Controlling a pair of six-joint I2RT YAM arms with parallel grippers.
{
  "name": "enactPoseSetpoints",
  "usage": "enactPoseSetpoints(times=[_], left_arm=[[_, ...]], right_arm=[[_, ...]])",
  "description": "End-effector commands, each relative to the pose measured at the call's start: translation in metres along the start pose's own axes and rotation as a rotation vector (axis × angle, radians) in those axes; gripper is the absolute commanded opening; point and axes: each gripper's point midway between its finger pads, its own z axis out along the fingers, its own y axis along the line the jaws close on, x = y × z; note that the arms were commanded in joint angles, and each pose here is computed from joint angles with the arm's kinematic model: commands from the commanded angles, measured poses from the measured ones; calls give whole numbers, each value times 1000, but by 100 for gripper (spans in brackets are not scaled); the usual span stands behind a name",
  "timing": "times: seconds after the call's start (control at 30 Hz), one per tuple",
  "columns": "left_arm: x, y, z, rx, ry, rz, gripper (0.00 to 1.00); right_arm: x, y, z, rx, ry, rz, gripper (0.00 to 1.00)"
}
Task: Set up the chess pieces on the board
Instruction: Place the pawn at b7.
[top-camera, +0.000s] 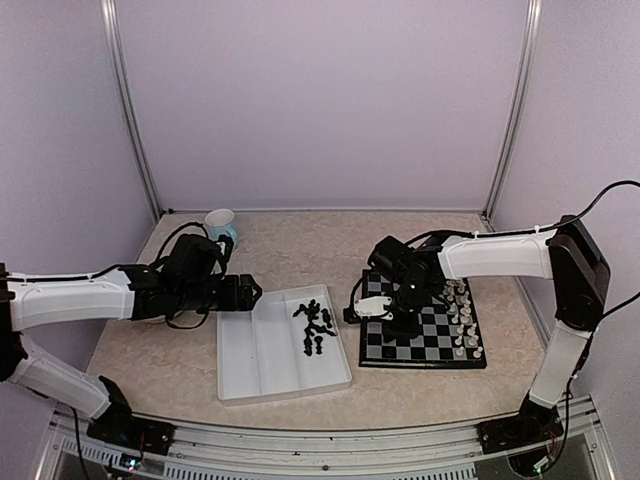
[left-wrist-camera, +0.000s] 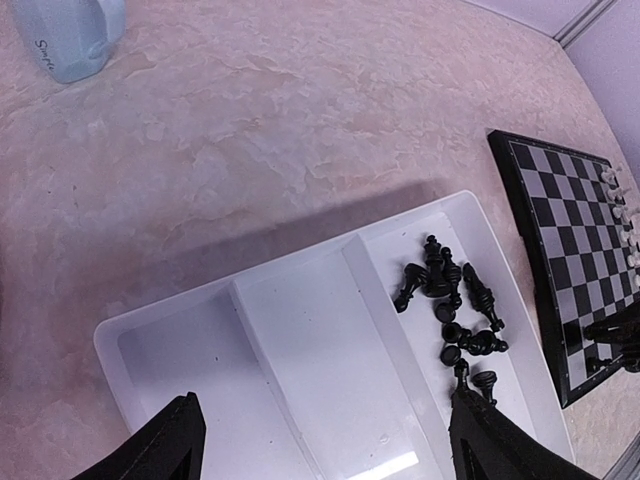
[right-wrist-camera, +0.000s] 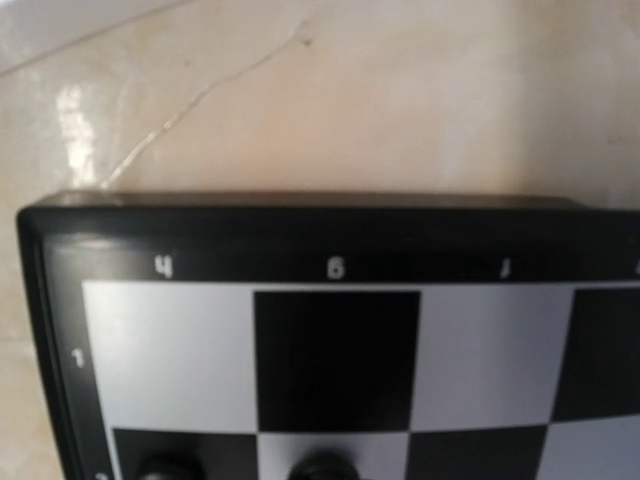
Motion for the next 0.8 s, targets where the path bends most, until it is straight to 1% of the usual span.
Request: enactPoseSetpoints(times=[0.0,0.1,0.2,0.3,0.53,0.77], left_arm=[[-4,-6,1,11,-16,4,84],[-3,-6,2,11,-14,4,84],[-3,-6,2,9,-14,6,85],[-3,-6,2,9,-14,7,84],[-3,-7,3,12,-12,6,85],[-3,-9,4,18,-14,5,85]], right_arm=[[5,7,-1,-24,11,4,6],[6,7,1,-25,17,3,10],[6,7,2,-28,17,7,19],[4,5,1,-20,12,7,24],[-9,-5,-20,10,-31,4,27],[-38,-33,-57,64,-145,15,28]])
